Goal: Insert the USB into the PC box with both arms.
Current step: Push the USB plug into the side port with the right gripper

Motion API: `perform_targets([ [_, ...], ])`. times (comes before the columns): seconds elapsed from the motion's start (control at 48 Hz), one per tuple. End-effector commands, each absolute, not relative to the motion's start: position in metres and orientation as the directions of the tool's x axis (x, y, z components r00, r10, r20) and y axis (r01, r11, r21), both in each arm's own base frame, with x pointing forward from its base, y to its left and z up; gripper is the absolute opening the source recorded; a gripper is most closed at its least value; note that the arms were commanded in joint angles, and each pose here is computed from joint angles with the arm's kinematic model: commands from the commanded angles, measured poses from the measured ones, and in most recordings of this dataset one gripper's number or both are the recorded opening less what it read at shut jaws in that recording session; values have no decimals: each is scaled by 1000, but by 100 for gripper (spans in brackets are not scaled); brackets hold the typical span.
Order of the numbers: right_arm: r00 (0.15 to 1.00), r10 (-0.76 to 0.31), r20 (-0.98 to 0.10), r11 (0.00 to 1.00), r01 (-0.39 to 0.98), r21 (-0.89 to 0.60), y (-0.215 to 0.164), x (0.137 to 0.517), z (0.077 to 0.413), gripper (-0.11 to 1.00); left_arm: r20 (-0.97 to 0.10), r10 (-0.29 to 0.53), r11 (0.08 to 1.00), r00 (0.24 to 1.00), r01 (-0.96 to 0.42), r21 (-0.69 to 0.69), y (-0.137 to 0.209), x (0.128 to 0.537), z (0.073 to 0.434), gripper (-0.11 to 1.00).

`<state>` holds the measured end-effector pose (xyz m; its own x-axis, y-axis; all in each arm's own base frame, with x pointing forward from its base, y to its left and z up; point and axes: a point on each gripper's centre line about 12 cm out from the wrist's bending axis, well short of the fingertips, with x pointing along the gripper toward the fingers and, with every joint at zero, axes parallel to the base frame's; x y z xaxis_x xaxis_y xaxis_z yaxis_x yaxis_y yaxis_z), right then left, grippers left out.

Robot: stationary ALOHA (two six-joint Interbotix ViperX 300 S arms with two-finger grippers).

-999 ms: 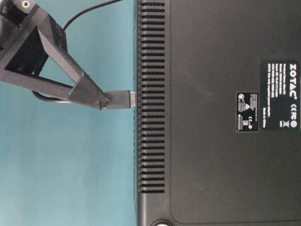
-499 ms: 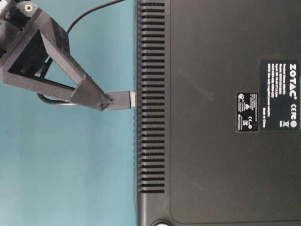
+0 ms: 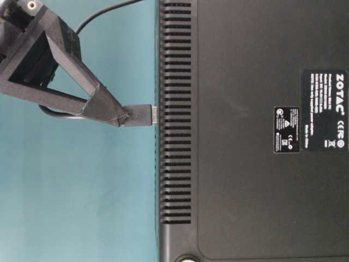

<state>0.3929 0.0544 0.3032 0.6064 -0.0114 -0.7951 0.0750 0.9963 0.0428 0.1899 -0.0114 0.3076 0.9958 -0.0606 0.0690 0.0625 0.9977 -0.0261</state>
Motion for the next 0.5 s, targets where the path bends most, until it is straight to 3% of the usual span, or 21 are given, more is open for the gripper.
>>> perform_targets([
  [0.0,595,-11,-803,995,87,51,52,391,300,12,81,-63,998,995,65,-25,-12,191,312,0],
  [0.479,593,17,-805,994,74,75,61,393,298,12,78,-63,998,995,65,-25,-12,190,310,0],
])
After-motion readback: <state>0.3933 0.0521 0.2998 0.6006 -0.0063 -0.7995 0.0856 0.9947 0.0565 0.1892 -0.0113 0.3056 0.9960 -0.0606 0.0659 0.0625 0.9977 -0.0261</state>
